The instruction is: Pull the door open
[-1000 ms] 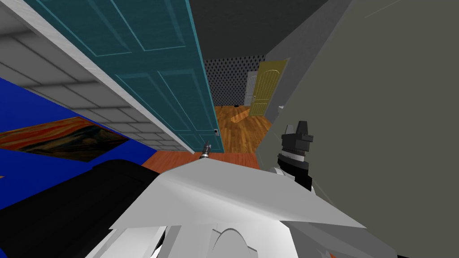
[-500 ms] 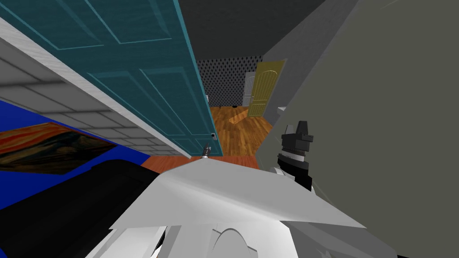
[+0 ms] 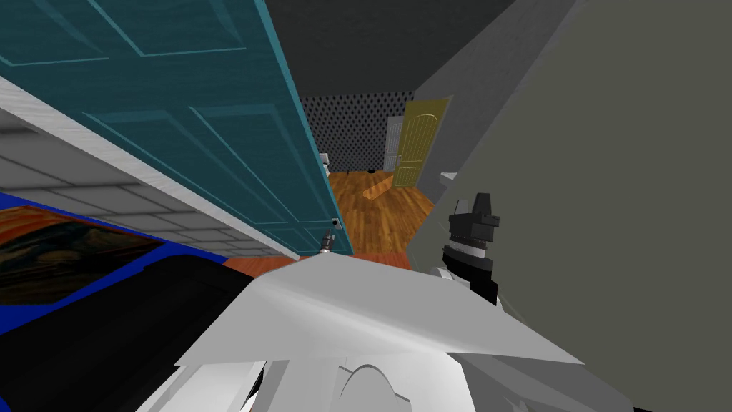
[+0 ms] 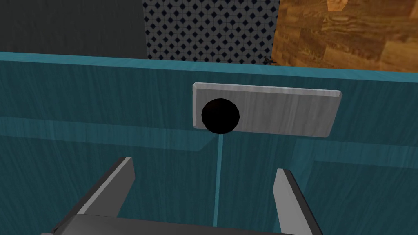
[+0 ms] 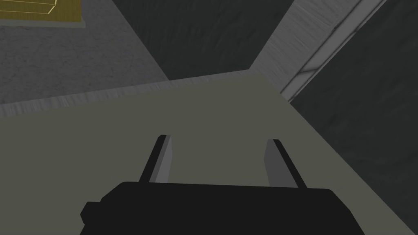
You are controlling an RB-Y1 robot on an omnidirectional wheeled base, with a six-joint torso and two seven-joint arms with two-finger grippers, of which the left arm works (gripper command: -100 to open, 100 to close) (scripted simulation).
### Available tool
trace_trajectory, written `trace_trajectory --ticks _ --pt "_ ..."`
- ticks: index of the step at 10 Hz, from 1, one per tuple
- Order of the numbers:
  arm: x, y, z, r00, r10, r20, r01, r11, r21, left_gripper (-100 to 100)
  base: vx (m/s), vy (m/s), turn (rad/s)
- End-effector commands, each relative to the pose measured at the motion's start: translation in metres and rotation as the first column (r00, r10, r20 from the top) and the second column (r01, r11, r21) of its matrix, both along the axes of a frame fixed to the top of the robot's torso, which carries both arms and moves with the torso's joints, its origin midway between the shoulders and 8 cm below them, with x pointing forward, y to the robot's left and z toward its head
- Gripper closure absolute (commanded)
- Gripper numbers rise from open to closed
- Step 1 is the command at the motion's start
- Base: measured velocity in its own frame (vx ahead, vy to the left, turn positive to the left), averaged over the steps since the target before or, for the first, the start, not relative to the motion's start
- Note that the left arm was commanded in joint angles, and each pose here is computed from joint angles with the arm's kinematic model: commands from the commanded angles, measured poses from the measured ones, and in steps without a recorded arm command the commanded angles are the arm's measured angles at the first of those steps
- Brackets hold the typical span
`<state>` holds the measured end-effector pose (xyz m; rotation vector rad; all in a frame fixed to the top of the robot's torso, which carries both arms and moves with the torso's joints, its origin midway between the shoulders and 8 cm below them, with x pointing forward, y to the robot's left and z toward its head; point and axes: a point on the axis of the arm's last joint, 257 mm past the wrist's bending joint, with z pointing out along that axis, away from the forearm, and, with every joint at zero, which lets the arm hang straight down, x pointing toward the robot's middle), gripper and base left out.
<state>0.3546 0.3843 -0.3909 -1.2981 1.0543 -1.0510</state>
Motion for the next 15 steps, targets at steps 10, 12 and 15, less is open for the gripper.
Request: trace_trajectory --ticks 10,12,15 --pt "-0.001 0.028 0.0 0.9992 0.039 -0.005 -0.039 0.9993 -0.001 100 0.082 0.007 -0.041" --pt "-0.006 0.027 -0.002 0.9997 0.024 -0.008 -0.024 0.9997 -0.001 100 -0.053 0.009 -0.054" --pt "-0.017 0.026 -0.001 1.0 -0.008 -0.004 0.008 1.0 0.0 100 -0.211 0.046 -0.156"
